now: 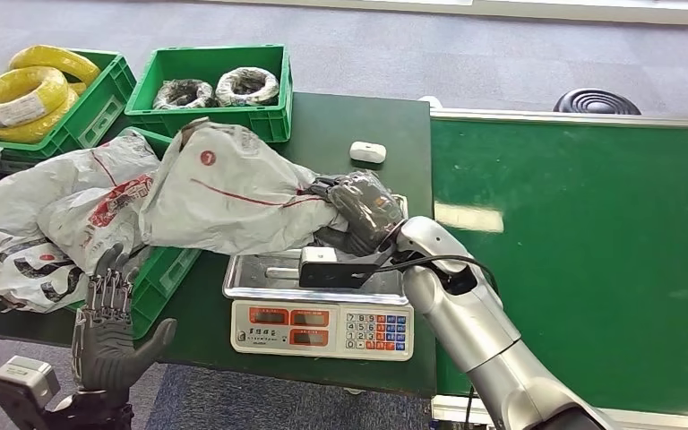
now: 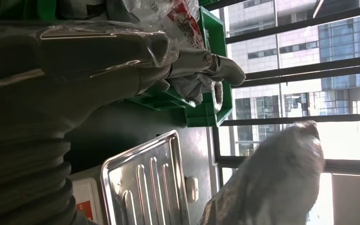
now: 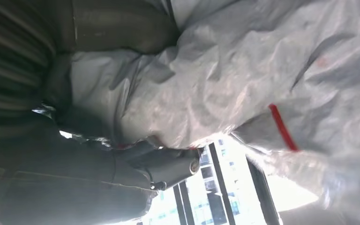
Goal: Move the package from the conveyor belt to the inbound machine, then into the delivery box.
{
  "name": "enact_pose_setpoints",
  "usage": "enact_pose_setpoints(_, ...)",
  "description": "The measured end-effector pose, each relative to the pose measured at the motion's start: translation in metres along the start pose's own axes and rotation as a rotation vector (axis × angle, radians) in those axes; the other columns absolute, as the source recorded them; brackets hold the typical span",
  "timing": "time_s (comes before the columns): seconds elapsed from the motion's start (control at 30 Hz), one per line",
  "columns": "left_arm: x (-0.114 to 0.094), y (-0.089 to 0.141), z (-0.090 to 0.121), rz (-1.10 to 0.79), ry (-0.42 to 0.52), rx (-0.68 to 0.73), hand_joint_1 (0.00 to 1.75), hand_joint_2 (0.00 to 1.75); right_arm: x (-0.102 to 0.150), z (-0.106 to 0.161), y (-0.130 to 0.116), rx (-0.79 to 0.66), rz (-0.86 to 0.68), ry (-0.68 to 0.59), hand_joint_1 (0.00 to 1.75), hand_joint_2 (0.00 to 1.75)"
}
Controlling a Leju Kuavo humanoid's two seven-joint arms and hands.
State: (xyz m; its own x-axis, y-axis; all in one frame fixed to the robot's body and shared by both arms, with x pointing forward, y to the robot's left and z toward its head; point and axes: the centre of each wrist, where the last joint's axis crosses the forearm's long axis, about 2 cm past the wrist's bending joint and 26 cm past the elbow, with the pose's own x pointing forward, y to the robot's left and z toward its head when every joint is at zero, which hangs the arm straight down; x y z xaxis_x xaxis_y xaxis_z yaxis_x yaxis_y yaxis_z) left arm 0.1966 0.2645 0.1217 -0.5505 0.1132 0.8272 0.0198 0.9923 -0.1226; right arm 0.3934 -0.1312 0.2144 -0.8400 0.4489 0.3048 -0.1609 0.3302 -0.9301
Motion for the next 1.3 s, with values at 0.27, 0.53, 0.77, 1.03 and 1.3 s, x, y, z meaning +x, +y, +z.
enact_pose_setpoints(0.27,0.008,0.016,-0.007,-0.240,0.020,0.024,0.00,1.75,0.011,0.011,0.030,0.005,0.071,0.036,0.00,1.75)
enact_pose_setpoints(0.53,0.023,0.020,-0.058,-0.536,-0.094,-0.044,0.00,1.75,0.004,0.047,0.052,-0.013,0.046,0.057,0.00,1.75)
enact_pose_setpoints(0.77,-0.001,-0.017,-0.113,-0.685,-0.064,-0.347,0.00,1.75,0.006,0.075,0.056,-0.219,-0.023,-0.016,0.00,1.75)
enact_pose_setpoints(1.03,-0.036,-0.070,-0.156,-0.726,0.065,-0.677,0.00,1.75,0.019,0.094,0.036,-0.584,-0.104,-0.058,0.00,1.75)
enact_pose_setpoints(1.3,-0.069,-0.115,-0.181,-0.756,0.185,-0.927,0.94,1.75,0.018,0.116,0.009,-0.813,-0.051,-0.048,0.00,1.75)
